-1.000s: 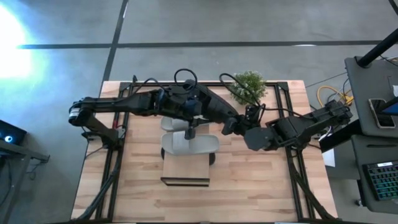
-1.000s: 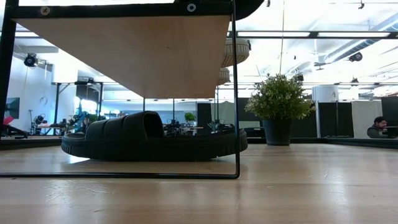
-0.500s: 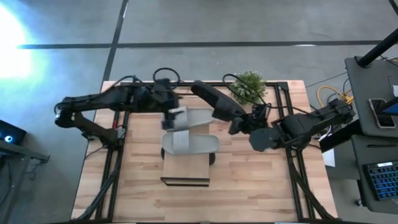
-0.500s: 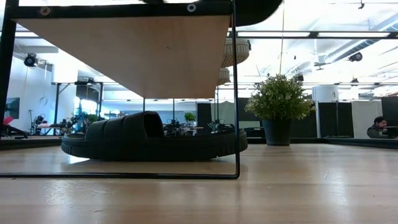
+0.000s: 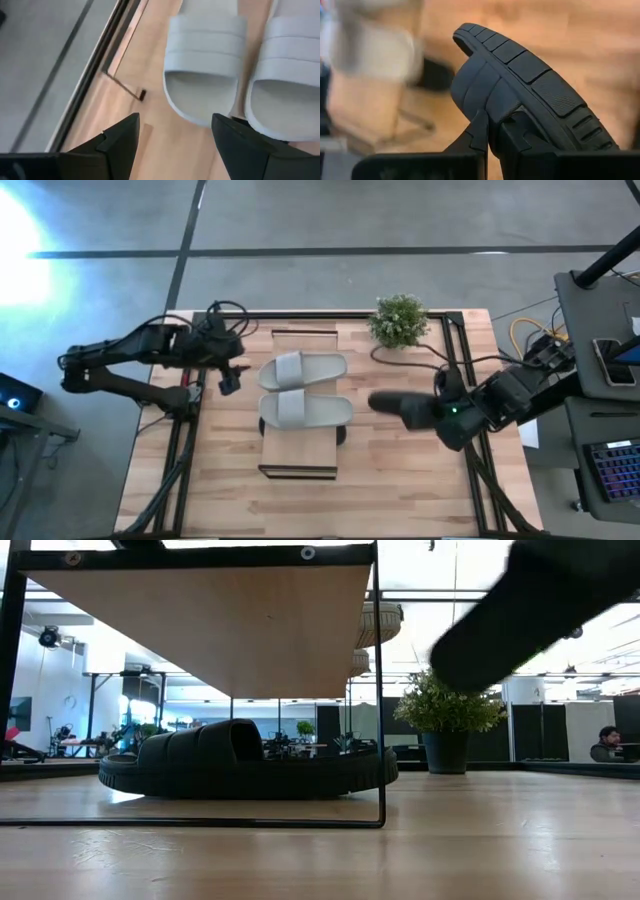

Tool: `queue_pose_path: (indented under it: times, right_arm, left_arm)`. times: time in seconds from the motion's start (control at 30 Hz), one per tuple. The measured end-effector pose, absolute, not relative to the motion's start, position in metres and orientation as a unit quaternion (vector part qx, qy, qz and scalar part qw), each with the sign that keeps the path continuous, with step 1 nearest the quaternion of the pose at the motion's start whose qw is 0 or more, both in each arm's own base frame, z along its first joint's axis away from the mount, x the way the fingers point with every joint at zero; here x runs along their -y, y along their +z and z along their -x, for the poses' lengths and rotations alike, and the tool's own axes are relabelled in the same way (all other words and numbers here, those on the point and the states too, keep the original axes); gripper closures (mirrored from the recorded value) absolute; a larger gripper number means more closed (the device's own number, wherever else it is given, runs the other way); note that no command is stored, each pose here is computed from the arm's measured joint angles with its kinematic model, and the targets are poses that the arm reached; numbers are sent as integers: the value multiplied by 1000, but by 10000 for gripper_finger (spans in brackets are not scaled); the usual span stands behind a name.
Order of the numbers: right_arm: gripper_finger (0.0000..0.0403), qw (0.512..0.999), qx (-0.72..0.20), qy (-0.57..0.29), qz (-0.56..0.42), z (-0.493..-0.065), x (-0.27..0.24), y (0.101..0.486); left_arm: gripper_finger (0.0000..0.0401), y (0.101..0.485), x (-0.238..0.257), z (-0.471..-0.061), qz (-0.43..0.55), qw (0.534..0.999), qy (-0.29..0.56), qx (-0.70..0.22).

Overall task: Pick and place slides into the shelf
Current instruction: Move the black slide under the shelf

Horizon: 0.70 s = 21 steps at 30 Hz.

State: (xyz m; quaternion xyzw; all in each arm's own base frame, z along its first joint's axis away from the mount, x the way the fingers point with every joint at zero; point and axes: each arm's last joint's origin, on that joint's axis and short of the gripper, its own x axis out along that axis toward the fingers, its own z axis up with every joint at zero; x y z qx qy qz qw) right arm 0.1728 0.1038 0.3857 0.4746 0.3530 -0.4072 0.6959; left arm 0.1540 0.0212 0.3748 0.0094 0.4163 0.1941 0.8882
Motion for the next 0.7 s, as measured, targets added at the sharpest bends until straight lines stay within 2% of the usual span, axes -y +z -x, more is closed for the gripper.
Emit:
queue_pose_path:
  times: [0.13,0.3,0.43,0.63,0.7]
  right_arm:
    - [390,665,-429,-362,-493,-164,-104,390]
    - [390,659,-431,-314,-530,-146,-93,410]
    - [390,648,-430,-295,-555,-133,-85,418]
    - [390,584,-511,-261,-574,-127,-88,416]
    - [390,582,-523,-244,-573,-130,-92,415]
  left_arm:
    - [168,362,-19,-145,30,888,179,-422]
    - [168,352,-14,-146,87,889,110,-437]
    - [168,351,-13,-150,110,887,104,-437]
    - [168,353,-12,-148,112,890,101,-431]
    - [168,353,-12,-146,112,891,101,-429]
